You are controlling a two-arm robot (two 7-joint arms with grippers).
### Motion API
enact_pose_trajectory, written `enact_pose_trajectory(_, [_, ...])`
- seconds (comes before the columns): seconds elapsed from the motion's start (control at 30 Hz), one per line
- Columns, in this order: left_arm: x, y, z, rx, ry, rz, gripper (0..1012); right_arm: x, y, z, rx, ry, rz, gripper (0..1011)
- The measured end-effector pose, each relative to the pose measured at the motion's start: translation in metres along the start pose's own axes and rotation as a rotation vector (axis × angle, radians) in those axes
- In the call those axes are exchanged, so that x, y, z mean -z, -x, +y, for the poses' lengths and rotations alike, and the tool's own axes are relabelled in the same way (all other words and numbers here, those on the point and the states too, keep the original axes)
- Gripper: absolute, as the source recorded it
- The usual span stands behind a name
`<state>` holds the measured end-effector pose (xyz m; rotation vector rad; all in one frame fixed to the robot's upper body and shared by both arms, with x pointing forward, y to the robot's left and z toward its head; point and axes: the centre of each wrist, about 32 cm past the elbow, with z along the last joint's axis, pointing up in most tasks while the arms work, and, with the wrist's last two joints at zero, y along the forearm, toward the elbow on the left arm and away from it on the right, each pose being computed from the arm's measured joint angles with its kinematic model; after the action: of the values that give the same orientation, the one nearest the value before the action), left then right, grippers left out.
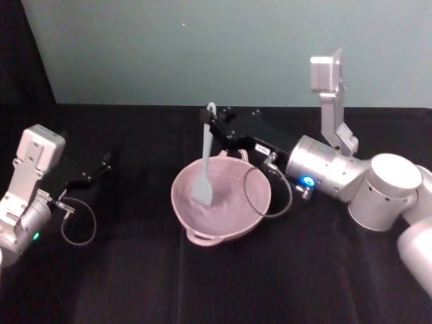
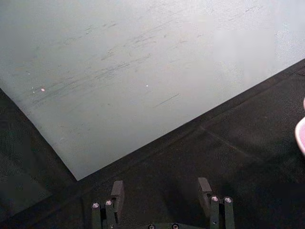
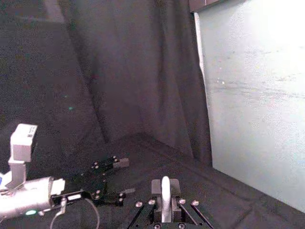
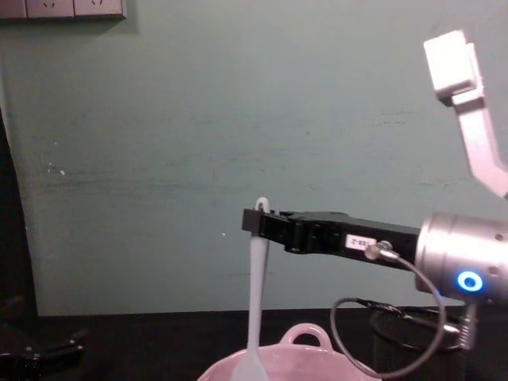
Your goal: Use the one hand to pick up the spoon and stir the clear water in the bowl.
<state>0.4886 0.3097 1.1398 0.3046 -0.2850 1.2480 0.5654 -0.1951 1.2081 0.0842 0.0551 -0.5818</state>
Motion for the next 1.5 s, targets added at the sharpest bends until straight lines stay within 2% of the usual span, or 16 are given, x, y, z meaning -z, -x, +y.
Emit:
enact_pose_trajectory(0.17, [0.0000,0.0000,0.0000,0.000,0.000,0.000,1011,0.000,-0.010,0.012,0.004,0.009,-0.001,112])
enact_pose_trajectory(0.3, [0.0000,0.0000,0.0000,0.000,0.000,0.000,1011,0.000,-0.018,0.013,0.021,0.010,-0.001,112])
enact_pose_trajectory(0.43, [0.0000,0.0000,0.0000,0.000,0.000,0.000,1011,-0.002,-0.026,0.003,0.054,0.006,-0.005,112])
enact_pose_trajectory(0.67, [0.0000,0.0000,0.0000,0.000,0.000,0.000,1011,-0.003,-0.028,-0.017,0.098,0.000,-0.008,112])
enact_pose_trajectory(0.8, [0.0000,0.0000,0.0000,0.000,0.000,0.000,1011,-0.004,-0.026,-0.028,0.116,-0.001,-0.012,112])
enact_pose_trajectory(0.9, [0.0000,0.0000,0.0000,0.000,0.000,0.000,1011,-0.005,-0.020,-0.036,0.123,0.005,-0.019,112])
enact_pose_trajectory(1.07, [0.0000,0.0000,0.0000,0.000,0.000,0.000,1011,-0.006,-0.011,-0.041,0.108,0.008,-0.019,112])
enact_pose_trajectory(1.2, [0.0000,0.0000,0.0000,0.000,0.000,0.000,1011,-0.004,-0.002,-0.038,0.082,0.018,-0.013,112])
enact_pose_trajectory(1.37, [0.0000,0.0000,0.0000,0.000,0.000,0.000,1011,-0.002,0.007,-0.028,0.036,0.022,-0.007,112])
enact_pose_trajectory(1.5, [0.0000,0.0000,0.0000,0.000,0.000,0.000,1011,-0.002,0.010,-0.018,0.011,0.021,-0.007,112])
